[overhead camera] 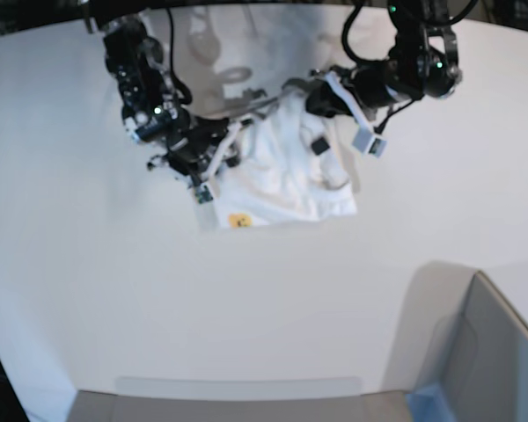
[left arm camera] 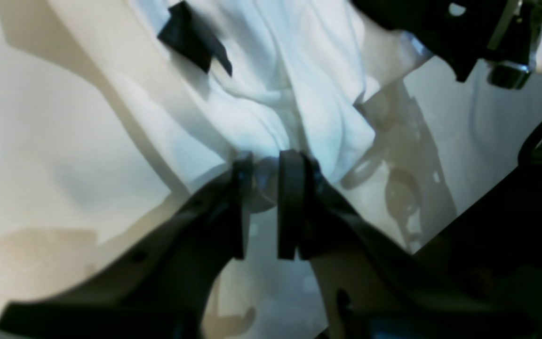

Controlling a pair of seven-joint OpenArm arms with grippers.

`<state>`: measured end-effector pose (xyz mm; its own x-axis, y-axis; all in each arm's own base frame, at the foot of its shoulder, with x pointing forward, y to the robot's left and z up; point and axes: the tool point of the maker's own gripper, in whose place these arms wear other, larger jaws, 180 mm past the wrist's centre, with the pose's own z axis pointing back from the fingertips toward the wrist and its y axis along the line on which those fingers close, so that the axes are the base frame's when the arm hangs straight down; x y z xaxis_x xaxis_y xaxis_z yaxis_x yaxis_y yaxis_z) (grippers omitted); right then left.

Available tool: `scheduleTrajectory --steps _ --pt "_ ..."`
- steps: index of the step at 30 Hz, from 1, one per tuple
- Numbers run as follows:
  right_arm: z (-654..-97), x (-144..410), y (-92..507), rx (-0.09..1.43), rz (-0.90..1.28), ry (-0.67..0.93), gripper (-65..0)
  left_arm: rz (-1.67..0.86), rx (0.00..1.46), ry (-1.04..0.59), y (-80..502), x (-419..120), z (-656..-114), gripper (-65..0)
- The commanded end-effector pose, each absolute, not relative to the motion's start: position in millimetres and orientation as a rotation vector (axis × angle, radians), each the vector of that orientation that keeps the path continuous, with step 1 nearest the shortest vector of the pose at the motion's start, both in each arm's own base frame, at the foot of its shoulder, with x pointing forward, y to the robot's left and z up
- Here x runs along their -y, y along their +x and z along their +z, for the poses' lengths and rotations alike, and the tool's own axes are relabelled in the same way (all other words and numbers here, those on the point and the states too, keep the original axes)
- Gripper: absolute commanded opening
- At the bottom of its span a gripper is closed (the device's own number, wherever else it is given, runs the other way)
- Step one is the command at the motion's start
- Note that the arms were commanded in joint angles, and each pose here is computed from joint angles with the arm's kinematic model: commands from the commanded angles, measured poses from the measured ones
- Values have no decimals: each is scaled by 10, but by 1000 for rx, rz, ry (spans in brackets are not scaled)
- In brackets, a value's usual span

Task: Layout the t-shirt on the table in an organized manner, then fold the t-shirt properly
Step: 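Grasp the shirt edge with the left gripper beside the right gripper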

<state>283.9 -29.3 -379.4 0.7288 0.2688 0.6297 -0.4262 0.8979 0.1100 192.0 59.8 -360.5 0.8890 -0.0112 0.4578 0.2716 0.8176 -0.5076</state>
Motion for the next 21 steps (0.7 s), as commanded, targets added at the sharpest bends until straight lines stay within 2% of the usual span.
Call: scheduleTrajectory --steps 1,10,18,21 --pt "-3707 268 2894 682 393 266 -407 -167 473 -612 1944 -581 -3541 -535" --pt "-3707 268 2894 682 393 266 -407 -154 510 -647 2072 -465 -3457 -532" --pt "-3707 268 2890 682 394 265 -407 -132 477 -662 2077 -447 -3563 -536" --pt "-3702 267 2892 683 394 266 -407 -134 476 -663 2075 -442 -3563 -564"
